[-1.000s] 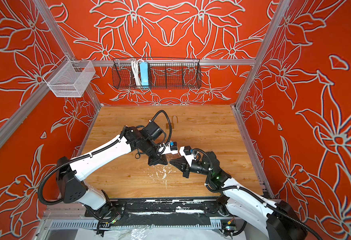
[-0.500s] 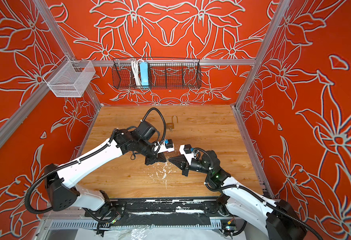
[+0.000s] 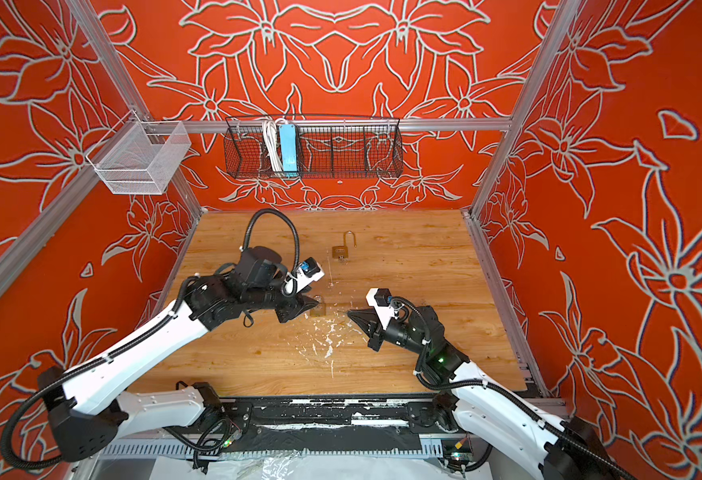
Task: Unlock with the key
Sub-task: 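Open the left gripper off the key ring and move it over the locked padlock, then lower the left gripper onto the small brass padlock and grasp its body, then lift the padlock with the left gripper while right turns the key upward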
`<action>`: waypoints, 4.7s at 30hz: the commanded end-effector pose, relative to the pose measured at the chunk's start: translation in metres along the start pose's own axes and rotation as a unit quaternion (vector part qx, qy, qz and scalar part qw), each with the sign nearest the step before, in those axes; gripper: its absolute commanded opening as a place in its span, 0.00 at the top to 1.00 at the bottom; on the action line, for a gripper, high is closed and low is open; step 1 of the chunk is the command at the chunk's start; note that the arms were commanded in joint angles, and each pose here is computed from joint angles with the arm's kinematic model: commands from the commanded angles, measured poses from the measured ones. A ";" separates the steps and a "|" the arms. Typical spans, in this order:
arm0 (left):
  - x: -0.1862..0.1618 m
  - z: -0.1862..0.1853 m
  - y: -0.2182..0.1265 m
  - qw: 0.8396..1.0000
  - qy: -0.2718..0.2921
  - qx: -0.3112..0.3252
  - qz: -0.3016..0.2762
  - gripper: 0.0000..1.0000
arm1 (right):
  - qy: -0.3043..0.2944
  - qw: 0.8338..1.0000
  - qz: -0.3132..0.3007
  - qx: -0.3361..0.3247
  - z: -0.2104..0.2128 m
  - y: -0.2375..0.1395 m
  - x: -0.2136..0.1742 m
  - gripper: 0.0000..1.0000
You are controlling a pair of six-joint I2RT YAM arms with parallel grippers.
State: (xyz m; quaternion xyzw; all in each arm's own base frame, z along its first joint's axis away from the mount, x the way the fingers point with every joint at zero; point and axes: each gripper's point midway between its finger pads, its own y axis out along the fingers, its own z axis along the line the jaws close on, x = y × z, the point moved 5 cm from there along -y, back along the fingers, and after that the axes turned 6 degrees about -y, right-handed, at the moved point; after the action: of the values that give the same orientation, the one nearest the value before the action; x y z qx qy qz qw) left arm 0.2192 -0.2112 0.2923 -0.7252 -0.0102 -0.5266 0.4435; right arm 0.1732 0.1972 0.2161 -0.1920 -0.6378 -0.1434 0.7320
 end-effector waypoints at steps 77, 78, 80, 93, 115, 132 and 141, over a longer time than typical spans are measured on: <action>-0.136 0.060 0.192 0.764 -0.446 0.287 0.367 0.32 | -0.377 0.910 0.018 -0.169 0.036 0.010 -0.021 1.00; -0.137 0.059 0.194 0.768 -0.441 0.282 0.369 0.32 | -0.377 0.911 0.020 -0.168 0.036 0.010 -0.021 1.00; -0.138 0.060 0.197 0.775 -0.426 0.277 0.376 0.32 | -0.376 0.911 0.020 -0.167 0.036 0.010 -0.021 1.00; -0.158 0.054 0.199 0.757 -0.454 0.240 0.403 0.35 | -0.367 0.915 0.013 -0.169 0.035 0.008 -0.020 1.00; -0.072 0.087 0.170 0.796 -0.482 0.225 0.287 1.00 | -0.393 0.907 0.050 -0.144 0.039 0.021 -0.036 1.00; -0.047 0.074 0.077 0.700 -0.683 0.160 0.130 1.00 | -0.623 0.748 0.048 -0.223 0.068 0.075 -0.035 1.00; -0.048 0.078 0.028 0.673 -0.700 0.210 0.117 1.00 | -0.655 0.735 -0.009 -0.176 0.092 0.086 -0.019 1.00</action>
State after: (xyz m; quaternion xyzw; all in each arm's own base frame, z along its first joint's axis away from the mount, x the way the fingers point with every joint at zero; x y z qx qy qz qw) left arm 0.2755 -0.1652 0.2245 -0.7797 -0.3307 0.1844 0.4987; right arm 0.1356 0.3083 0.1816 -0.3839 -0.9136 -0.0756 0.1108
